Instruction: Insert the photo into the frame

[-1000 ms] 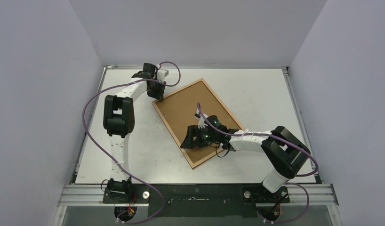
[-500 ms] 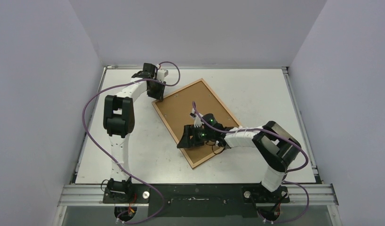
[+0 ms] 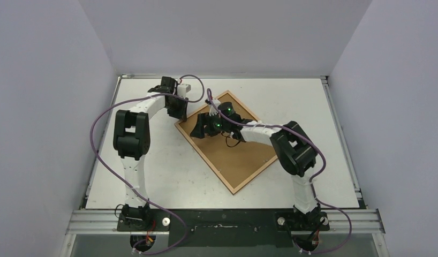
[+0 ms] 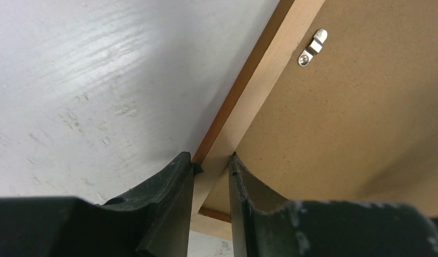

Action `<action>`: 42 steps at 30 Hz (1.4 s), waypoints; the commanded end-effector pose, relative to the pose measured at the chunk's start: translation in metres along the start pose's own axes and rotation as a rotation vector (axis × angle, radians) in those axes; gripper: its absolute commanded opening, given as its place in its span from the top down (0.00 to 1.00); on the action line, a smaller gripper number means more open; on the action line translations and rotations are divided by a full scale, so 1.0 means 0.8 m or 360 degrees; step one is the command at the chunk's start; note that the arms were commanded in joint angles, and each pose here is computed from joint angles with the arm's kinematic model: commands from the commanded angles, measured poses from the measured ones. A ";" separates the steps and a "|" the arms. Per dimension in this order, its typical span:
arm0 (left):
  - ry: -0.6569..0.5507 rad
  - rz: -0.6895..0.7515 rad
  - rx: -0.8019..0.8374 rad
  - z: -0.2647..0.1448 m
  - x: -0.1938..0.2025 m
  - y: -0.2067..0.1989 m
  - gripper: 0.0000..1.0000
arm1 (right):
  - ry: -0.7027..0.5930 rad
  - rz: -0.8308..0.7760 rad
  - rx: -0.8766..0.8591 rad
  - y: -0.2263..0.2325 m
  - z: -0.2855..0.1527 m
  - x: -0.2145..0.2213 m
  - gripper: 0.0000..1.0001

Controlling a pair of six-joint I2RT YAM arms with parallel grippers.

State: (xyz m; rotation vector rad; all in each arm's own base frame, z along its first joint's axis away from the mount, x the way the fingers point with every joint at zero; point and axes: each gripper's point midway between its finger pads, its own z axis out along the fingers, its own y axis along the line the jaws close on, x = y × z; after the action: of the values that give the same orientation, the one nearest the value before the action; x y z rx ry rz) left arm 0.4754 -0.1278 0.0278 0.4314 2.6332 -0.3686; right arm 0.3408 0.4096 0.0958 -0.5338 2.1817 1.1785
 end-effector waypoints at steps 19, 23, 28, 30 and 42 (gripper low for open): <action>0.0091 -0.0122 0.0100 -0.009 0.019 -0.010 0.90 | 0.0094 -0.0047 -0.0165 0.003 0.094 0.038 0.22; 0.0090 -0.0121 0.0092 -0.009 0.018 -0.009 0.90 | 0.0117 -0.0044 -0.0176 0.011 0.094 0.046 0.23; 0.0090 -0.0119 0.0079 -0.008 0.019 -0.006 0.91 | 0.0121 -0.0050 -0.0188 0.022 0.087 0.046 0.23; 0.0091 -0.0120 0.0075 -0.007 0.019 -0.005 0.91 | 0.0124 -0.0049 -0.0188 0.027 0.084 0.044 0.24; 0.0065 -0.0128 0.0056 -0.008 0.012 0.002 0.91 | 0.0019 -0.0043 -0.0325 0.068 0.048 0.005 0.25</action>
State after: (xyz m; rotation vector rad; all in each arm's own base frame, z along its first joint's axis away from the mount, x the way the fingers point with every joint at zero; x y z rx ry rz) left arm 0.4619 -0.1287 0.0278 0.3964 2.6755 -0.4547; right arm 0.3299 0.4663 0.0623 -0.6305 2.1513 1.2814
